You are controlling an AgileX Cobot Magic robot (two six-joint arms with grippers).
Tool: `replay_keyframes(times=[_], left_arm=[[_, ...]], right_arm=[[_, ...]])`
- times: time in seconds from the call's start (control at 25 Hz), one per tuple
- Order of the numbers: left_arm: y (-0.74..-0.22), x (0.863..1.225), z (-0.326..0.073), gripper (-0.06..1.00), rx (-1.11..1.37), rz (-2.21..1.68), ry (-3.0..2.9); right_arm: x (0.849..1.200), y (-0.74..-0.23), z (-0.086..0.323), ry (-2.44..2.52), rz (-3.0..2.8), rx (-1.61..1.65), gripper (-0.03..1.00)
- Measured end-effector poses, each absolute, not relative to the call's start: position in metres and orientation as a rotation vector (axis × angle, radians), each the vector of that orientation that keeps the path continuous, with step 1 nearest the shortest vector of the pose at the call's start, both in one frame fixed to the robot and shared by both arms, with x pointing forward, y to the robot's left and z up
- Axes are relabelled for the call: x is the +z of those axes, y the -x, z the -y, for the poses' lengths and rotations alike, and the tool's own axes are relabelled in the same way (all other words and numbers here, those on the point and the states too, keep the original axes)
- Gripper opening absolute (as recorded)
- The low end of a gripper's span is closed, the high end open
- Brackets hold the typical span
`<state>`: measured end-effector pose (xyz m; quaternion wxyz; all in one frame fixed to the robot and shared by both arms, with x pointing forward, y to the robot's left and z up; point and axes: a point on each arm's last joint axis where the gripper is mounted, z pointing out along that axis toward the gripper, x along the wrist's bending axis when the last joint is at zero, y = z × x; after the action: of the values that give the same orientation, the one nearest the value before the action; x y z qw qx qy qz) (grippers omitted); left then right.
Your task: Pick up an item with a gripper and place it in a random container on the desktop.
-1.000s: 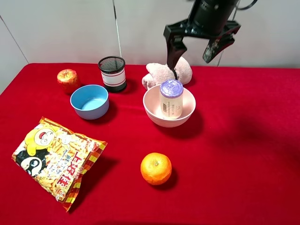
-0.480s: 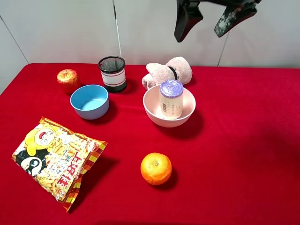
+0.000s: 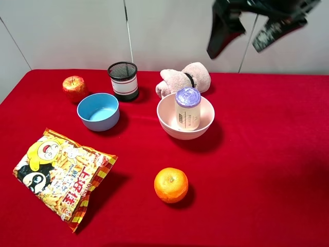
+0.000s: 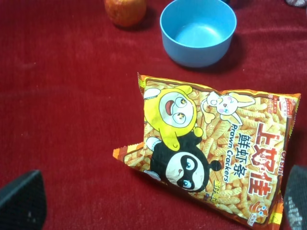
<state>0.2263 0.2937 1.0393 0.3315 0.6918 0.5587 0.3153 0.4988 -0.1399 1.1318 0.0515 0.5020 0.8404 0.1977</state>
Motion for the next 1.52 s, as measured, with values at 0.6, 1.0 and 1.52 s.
replay_keyframes(times=[0.6, 1.0, 1.52], left_arm=[[-0.226, 1.039, -0.294, 1.00, 0.824, -1.460, -1.808], [-0.226, 1.039, -0.294, 1.00, 0.824, -1.460, -1.808], [-0.226, 1.039, -0.294, 1.00, 0.824, -1.460, -1.808]], right_arm=[[1.123, -0.423, 0.183, -1.599, -2.532, 0.595, 0.69], [1.118, -0.369, 0.214, -1.571, -2.490, 0.678, 0.69], [1.093, -0.304, 0.260, -1.700, -2.263, 0.822, 0.69]])
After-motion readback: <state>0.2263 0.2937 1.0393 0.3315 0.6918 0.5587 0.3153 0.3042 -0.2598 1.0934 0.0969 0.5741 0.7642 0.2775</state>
